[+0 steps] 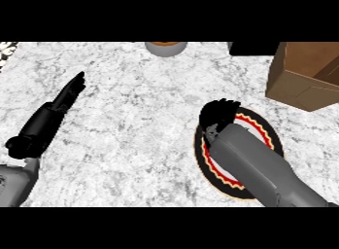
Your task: Pick the squash from the plate and place it in the cardboard box
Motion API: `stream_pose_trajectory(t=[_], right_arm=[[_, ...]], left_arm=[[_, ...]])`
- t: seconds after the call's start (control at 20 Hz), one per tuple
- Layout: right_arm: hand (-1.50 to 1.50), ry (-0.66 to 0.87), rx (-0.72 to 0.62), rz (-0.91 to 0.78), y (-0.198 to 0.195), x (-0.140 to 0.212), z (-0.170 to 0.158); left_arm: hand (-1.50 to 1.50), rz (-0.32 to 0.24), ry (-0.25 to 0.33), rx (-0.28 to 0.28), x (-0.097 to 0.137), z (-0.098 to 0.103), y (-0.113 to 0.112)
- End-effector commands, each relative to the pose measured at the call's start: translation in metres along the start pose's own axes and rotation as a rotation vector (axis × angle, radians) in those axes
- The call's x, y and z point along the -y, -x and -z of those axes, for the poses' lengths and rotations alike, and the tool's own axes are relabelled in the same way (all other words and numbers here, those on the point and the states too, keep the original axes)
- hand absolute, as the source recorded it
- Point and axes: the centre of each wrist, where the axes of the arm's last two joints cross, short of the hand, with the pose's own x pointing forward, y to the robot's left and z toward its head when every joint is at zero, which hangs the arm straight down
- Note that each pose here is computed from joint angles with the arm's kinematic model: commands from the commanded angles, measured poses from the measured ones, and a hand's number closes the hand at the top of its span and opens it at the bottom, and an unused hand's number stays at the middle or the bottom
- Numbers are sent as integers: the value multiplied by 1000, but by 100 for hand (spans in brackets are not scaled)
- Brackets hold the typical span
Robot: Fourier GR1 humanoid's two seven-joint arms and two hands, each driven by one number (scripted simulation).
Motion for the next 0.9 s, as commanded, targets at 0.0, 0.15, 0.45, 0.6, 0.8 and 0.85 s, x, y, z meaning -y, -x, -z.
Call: stream_pose_trajectory(t=[0.0, 0.15, 0.45, 0.6, 0.8, 0.85], right_arm=[[-150, 1, -225, -65, 3, -15, 10], [-150, -7, -223, -60, 3, -15, 2], [-150, -69, -181, -54, 15, -33, 12], [150, -36, -90, -86, 9, -45, 18], [150, 74, -36, -100, 22, -31, 11], [150, 102, -55, -144, 17, -47, 9]], left_arm=[[0, 4, -12, 12, -13, 4, -5], [0, -6, -7, -1, 5, -7, 8], [0, 6, 2, 13, -5, -6, -3], [0, -5, 36, 9, 6, -10, 1], [0, 29, -1, 27, -11, 0, -7], [0, -6, 11, 11, 3, -4, 1]])
